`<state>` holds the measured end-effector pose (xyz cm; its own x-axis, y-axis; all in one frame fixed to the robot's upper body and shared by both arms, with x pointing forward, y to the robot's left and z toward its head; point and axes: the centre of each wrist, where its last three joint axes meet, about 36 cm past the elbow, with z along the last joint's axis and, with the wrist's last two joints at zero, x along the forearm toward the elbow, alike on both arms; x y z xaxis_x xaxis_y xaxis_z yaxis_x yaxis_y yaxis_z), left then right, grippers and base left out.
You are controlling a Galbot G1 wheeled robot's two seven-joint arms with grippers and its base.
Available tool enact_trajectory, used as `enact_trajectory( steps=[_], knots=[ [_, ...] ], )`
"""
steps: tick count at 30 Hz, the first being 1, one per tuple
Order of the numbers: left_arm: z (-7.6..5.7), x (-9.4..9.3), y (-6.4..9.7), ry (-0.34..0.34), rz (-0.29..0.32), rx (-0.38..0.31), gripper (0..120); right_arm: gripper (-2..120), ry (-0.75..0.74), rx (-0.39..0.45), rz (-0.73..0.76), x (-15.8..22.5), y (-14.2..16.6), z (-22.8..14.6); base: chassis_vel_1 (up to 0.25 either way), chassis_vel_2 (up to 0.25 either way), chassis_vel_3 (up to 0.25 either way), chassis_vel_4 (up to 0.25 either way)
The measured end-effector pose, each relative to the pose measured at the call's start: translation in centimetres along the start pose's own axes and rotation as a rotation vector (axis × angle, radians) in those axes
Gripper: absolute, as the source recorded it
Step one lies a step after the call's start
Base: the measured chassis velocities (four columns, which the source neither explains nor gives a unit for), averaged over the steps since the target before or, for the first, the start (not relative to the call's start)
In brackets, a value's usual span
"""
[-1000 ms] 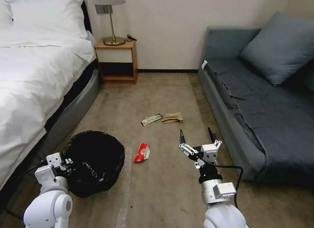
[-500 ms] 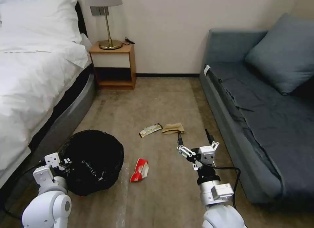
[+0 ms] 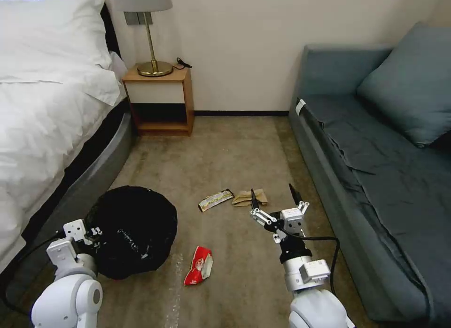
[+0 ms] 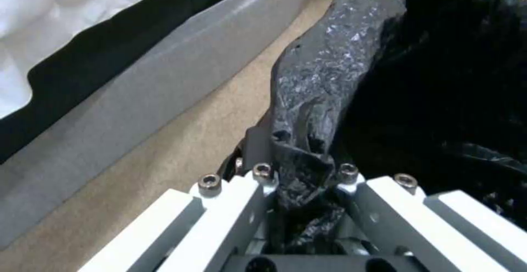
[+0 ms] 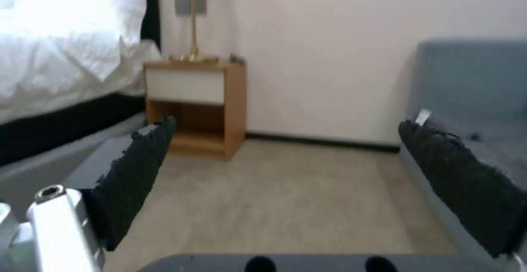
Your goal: Pick up the trash bin, then pick up the garbage on the floor and place it into the trash bin.
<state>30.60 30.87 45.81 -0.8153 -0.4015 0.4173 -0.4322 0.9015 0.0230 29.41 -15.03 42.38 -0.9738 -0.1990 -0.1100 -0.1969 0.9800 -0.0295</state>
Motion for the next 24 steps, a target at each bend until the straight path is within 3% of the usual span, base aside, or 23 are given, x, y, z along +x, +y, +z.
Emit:
enact_trajectory(
  steps=[7,14,17,24],
  knots=[
    [0.0,0.0,0.1,-0.001,-0.004,-0.003,4,100,0.278,-0.119,-0.036,-1.7,0.6,0.2,0.0,0.0,0.0,0.0],
    [-1.0,0.5,1.3,-0.035,-0.039,-0.002,4,100,0.669,-0.225,-0.107,-3.3,4.6,2.0,0.0,0.0,0.0,0.0],
    [-1.4,0.6,2.1,-0.047,-0.051,0.008,4,100,0.844,-0.247,-0.135,-3.6,8.0,3.3,0.0,0.0,0.0,0.0],
    [-1.2,0.5,2.6,-0.044,-0.069,0.015,4,100,0.97,-0.231,-0.191,-4.3,12.3,4.7,0.0,0.0,0.0,0.0]
  ],
)
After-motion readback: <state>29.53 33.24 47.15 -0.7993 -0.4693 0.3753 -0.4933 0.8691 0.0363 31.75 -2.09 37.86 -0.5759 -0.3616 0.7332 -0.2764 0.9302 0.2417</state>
